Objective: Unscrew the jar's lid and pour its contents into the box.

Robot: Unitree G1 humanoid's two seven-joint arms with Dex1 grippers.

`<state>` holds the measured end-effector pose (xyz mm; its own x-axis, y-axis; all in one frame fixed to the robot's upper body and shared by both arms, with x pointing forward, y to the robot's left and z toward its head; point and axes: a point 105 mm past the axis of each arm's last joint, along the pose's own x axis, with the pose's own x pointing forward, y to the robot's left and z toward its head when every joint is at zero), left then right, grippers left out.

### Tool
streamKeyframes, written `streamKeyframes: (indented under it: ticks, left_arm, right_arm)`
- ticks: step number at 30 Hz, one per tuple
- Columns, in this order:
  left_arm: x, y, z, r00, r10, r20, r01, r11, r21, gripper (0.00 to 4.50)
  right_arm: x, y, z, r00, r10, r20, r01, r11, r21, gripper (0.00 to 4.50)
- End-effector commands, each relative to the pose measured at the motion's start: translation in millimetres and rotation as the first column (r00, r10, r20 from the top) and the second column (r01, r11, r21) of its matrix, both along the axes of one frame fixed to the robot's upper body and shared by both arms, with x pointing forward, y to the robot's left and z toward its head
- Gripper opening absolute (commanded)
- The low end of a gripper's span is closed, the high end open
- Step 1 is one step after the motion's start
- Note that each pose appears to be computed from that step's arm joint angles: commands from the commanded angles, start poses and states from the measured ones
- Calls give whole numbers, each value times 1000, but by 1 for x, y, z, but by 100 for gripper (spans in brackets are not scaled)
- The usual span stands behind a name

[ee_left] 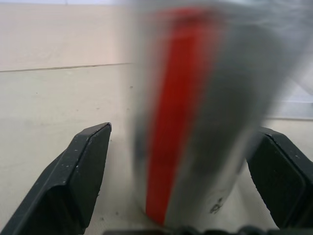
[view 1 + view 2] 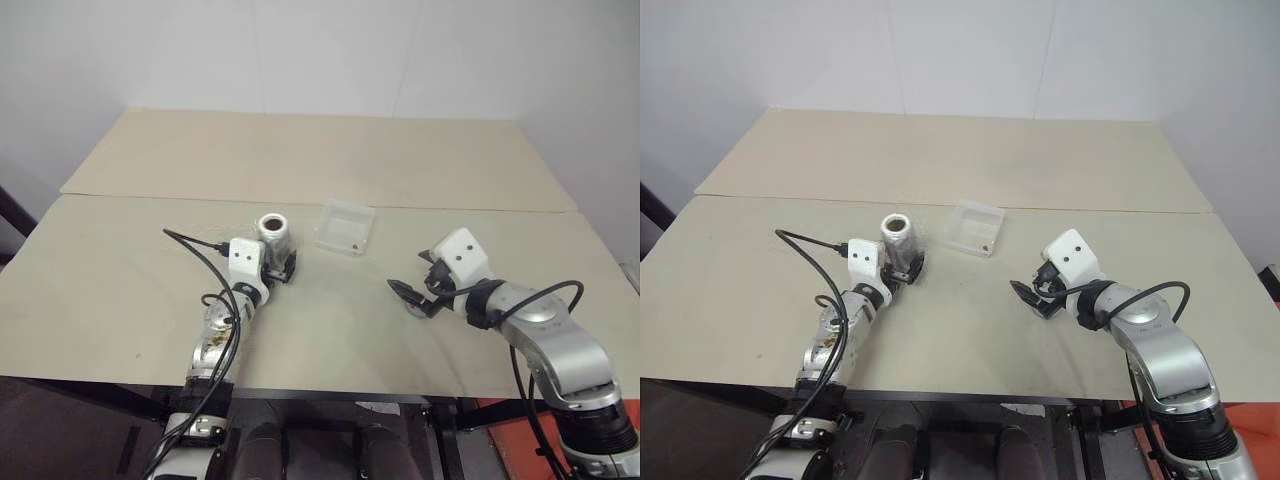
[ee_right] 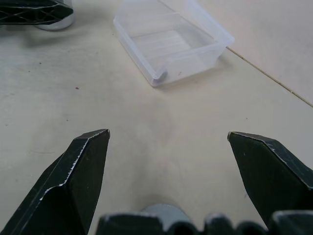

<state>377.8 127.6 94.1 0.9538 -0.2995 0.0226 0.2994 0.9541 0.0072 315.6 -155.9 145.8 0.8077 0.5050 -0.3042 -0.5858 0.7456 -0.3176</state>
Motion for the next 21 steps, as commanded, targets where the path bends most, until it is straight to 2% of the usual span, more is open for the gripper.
streamKeyframes:
  ticks: [1, 5, 10, 14, 17, 21]
  left_arm:
    - [-7, -1, 14, 999, -9, 46, 9, 1000, -8, 448]
    - [-19, 5, 12, 999, -5, 31, 6, 1000, -21, 448]
    - [-41, 12, 13, 999, -28, 35, 27, 999, 34, 448]
    - [-61, 21, 26, 996, -61, 68, 54, 993, 101, 448]
    - [-86, 18, 41, 973, -212, 87, 199, 970, 143, 448]
    - [-120, 22, 52, 892, -451, 38, 432, 874, 224, 448]
  right_arm:
    - [0, 6, 13, 998, 33, 60, -33, 999, -2, 450]
    - [-1, 7, 8, 998, 51, 42, -50, 998, -26, 450]
    - [-2, 6, 7, 998, 55, 39, -54, 998, -40, 450]
    - [-4, 2, 9, 997, 72, 37, -70, 996, -49, 450]
    - [-11, -8, 13, 993, 113, 37, -110, 991, -70, 450]
    - [-28, -24, 21, 974, 222, 46, -216, 971, -102, 450]
